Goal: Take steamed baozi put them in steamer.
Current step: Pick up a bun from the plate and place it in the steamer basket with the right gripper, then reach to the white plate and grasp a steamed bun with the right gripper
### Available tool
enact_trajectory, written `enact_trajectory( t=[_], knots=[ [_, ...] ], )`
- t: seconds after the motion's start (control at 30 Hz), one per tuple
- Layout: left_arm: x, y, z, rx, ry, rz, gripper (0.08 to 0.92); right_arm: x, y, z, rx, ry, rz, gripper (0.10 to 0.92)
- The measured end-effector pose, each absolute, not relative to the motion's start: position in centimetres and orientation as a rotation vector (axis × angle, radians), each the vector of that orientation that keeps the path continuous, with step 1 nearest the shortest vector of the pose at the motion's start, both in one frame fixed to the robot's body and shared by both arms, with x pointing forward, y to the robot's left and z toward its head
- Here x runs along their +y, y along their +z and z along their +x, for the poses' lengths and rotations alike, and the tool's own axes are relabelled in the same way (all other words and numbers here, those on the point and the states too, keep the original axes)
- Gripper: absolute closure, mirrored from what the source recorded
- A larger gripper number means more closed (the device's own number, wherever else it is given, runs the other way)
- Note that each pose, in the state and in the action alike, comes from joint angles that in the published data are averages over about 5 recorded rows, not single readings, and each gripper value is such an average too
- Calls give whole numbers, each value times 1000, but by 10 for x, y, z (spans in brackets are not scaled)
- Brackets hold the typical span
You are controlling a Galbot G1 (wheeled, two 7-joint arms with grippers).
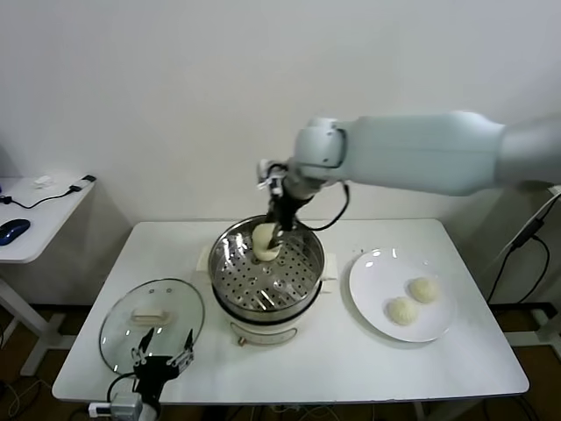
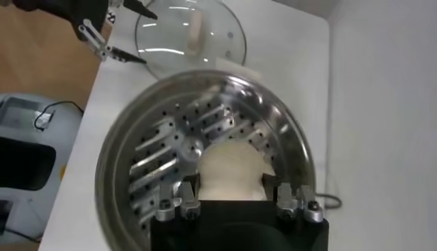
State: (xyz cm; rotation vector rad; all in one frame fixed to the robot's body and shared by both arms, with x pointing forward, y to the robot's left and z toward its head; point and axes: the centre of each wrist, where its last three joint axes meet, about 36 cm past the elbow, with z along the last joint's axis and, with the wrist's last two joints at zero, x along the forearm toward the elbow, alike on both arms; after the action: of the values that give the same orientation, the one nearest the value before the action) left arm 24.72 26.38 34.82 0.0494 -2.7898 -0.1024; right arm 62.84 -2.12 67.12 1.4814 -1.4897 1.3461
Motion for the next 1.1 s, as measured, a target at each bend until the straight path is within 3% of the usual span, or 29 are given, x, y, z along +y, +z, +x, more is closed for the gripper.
enact_trajectory(
  t=[0.47, 0.6, 0.77, 1.1],
  knots=[
    [264, 347, 247, -2788, -100, 54, 177, 32, 600, 635, -1450, 1369, 1471, 399],
    [264, 346, 247, -2788, -100, 55, 177, 37, 590, 635, -1448, 1369, 1475, 332],
    [263, 347, 247, -2791, -98, 52, 177, 37, 586, 636, -1442, 1377, 1485, 216],
    [260, 351, 247, -2800, -97, 44, 177, -4, 620, 644, -1416, 1394, 1538, 199]
  ],
)
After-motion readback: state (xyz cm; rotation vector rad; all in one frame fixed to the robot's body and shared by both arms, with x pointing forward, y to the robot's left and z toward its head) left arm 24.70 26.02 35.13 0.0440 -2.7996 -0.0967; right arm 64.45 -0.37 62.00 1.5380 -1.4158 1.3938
